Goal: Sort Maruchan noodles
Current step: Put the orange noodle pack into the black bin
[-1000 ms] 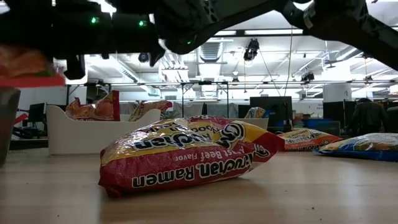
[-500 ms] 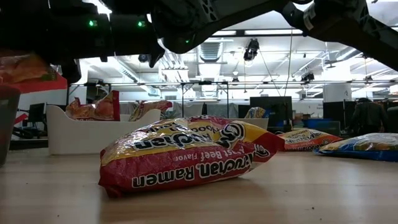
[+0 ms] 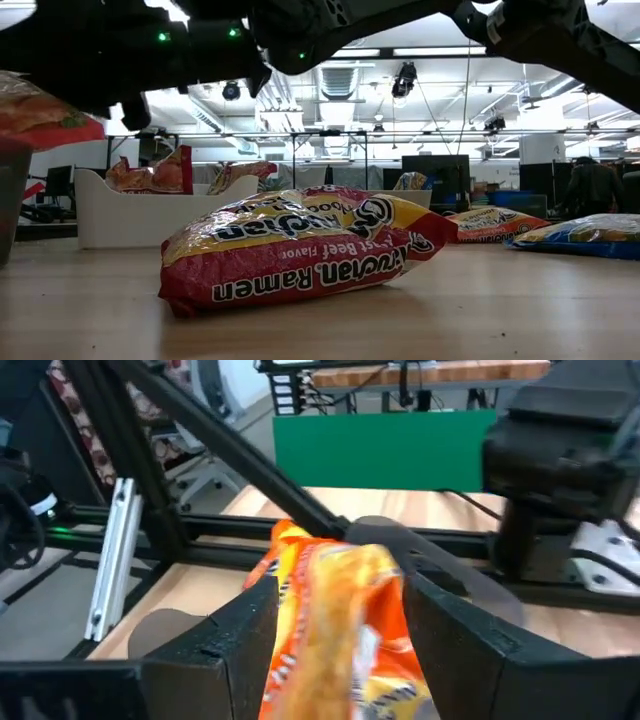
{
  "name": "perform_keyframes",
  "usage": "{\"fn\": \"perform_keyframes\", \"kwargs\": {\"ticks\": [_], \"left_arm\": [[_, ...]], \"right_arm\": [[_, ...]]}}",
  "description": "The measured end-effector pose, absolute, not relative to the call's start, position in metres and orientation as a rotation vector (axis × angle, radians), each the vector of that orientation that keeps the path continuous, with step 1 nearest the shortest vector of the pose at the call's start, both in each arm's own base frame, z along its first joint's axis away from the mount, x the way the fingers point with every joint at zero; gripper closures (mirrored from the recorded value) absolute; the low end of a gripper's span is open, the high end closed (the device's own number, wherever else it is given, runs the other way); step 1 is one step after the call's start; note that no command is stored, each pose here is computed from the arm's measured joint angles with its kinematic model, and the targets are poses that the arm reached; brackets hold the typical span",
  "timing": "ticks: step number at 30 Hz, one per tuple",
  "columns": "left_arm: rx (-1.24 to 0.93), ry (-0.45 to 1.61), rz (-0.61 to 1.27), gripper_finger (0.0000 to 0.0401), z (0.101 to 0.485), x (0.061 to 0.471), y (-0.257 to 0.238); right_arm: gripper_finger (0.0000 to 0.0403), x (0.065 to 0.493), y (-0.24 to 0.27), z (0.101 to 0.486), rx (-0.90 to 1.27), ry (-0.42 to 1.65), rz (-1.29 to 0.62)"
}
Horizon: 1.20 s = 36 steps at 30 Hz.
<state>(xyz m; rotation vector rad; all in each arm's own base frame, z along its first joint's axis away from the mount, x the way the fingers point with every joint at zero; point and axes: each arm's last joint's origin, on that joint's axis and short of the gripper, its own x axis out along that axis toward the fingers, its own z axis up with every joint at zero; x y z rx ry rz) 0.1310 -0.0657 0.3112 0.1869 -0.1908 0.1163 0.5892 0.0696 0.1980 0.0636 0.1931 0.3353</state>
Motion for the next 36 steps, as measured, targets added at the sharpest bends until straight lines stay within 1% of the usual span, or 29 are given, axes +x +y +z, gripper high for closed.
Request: {"fn": "perform_keyframes", "kwargs": {"ticks": [5, 10, 15, 19, 24, 27, 30, 36], "left_arm": [[0.171, -0.194, 0.115, 0.0401, 0.312, 0.131, -0.066], [0.164, -0.196, 0.115, 0.0401, 0.312, 0.13, -0.065], [0.162, -0.197, 0.115, 0.0401, 0.312, 0.13, -0.065], [0.147, -0.201, 0.114, 0.0401, 0.313, 0.13, -0.065], [0.146, -0.201, 0.113, 0.0401, 0.313, 0.131, -0.065], [0.147, -0.2, 0.113, 0.0401, 0.313, 0.131, -0.065], [0.148, -0.198, 0.113, 0.0401, 0.313, 0.131, -0.066], [0.15, -0.195, 0.112, 0.0401, 0.312, 0.131, -0.066]], "right_arm": [[0.0197, 0.583, 0.056, 0.222, 0.079, 0.217, 0.312], [0.0207, 0.58, 0.054, 0.224, 0.07, 0.269, 0.307], [0.0248, 0.579, 0.066, 0.221, 0.029, 0.271, 0.332], [0.0293, 0.582, 0.072, 0.198, 0.015, 0.321, 0.281], [0.0353, 0.586, 0.081, 0.168, -0.002, 0.352, 0.291], [0.0382, 0.587, 0.084, 0.161, -0.018, 0.363, 0.296], [0.0392, 0.586, 0.083, 0.162, -0.021, 0.366, 0.299], [0.0394, 0.583, 0.082, 0.181, -0.051, 0.351, 0.303]]}}
